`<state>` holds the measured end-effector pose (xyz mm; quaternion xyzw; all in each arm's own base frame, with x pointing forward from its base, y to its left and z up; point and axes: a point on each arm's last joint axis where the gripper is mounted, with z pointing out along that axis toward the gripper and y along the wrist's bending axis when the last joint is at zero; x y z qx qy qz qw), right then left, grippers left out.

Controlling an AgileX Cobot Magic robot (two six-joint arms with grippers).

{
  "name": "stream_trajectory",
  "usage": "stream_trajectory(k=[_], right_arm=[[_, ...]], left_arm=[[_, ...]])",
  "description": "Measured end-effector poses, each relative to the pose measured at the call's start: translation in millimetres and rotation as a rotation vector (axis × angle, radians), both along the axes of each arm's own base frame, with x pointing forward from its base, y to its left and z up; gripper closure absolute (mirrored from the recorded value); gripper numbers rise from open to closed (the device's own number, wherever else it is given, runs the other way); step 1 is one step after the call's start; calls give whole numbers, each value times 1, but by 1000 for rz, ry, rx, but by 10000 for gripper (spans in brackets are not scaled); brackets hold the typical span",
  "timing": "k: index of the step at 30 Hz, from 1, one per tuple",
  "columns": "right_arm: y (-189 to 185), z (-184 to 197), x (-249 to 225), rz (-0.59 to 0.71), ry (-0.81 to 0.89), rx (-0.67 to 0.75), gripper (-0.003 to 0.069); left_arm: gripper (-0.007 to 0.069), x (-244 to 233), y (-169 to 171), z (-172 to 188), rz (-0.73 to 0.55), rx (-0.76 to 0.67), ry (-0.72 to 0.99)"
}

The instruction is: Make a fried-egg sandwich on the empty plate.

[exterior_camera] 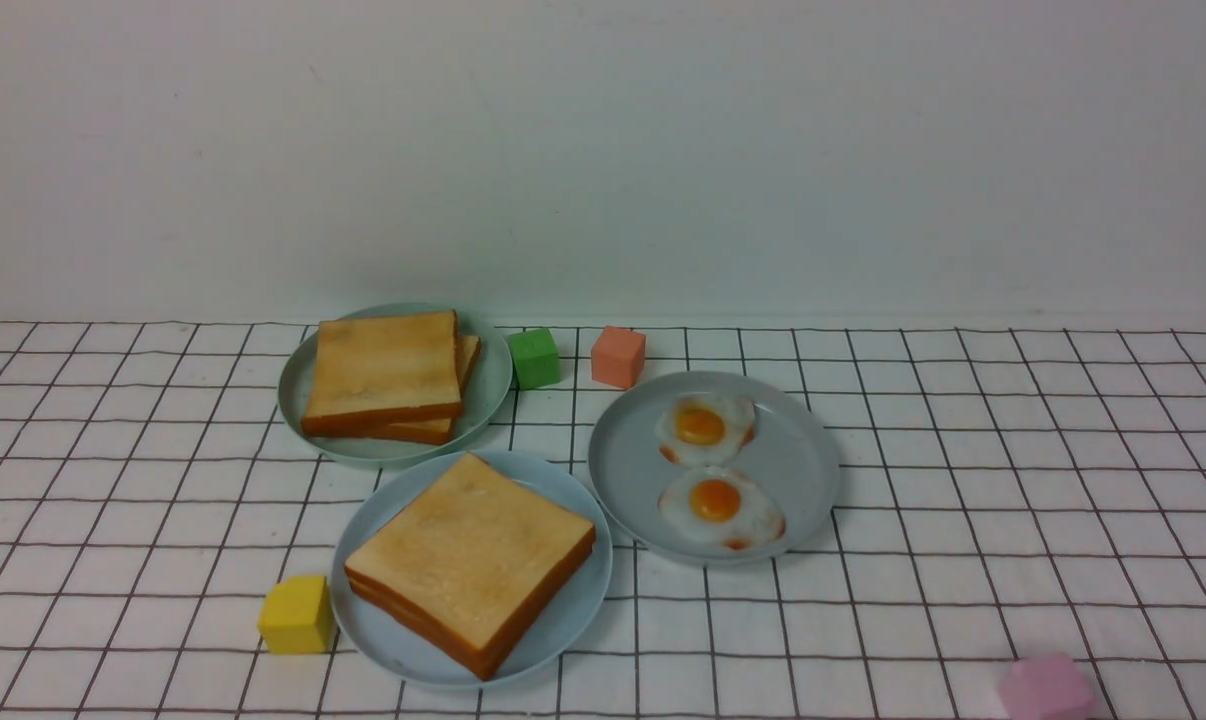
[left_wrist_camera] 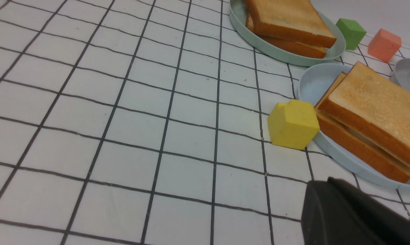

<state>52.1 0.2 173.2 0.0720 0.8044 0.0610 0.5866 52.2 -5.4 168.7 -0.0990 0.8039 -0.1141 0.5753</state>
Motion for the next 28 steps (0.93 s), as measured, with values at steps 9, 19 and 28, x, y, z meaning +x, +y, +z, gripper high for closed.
stream_trajectory(k=[9, 19, 28], right_arm=[[0, 0, 0, 0, 0, -1, 562], [0, 0, 0, 0, 0, -1, 551], [0, 0, 0, 0, 0, -1, 540]], left_arm=[[632, 0, 0, 0, 0, 0, 0], [623, 0, 0, 0, 0, -1, 0], [614, 0, 0, 0, 0, -1, 0]])
